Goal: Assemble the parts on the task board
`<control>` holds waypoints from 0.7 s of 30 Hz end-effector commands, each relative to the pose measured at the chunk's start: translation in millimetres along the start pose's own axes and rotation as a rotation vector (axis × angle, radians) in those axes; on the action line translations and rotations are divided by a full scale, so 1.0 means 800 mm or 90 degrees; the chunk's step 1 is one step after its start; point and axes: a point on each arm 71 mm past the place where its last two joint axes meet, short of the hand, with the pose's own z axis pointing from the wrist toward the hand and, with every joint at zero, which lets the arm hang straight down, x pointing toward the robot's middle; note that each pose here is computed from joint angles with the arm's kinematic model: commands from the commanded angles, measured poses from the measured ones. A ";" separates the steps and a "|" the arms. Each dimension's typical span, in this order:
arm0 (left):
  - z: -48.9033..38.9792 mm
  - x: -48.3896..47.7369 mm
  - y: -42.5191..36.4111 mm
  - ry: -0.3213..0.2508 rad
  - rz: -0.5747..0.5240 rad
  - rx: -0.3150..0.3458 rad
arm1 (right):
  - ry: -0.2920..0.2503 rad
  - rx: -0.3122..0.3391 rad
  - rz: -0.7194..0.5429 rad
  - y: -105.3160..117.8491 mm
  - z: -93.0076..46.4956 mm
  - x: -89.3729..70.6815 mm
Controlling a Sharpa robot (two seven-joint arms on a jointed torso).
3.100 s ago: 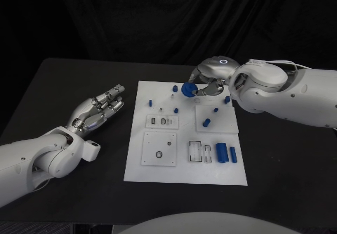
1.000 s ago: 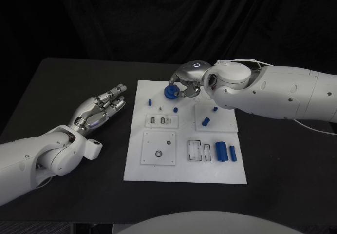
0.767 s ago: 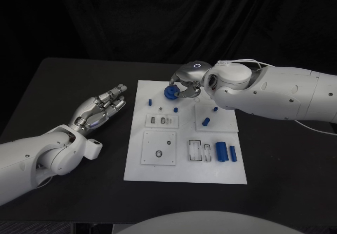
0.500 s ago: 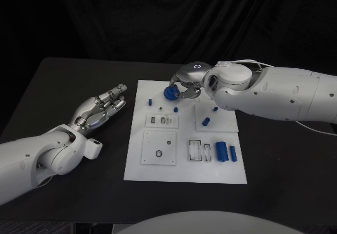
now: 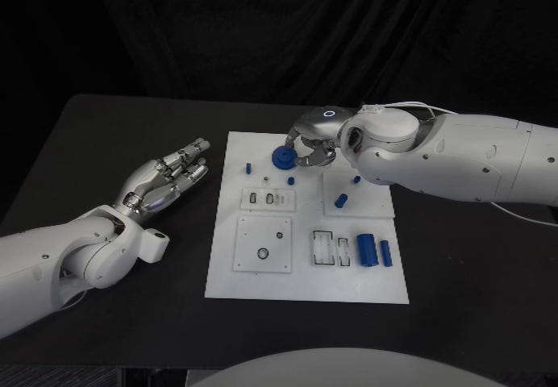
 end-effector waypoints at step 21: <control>-0.001 0.000 -0.0160 0.004 -0.006 0.113 | -0.004 0.001 0.000 -0.005 -0.005 0.002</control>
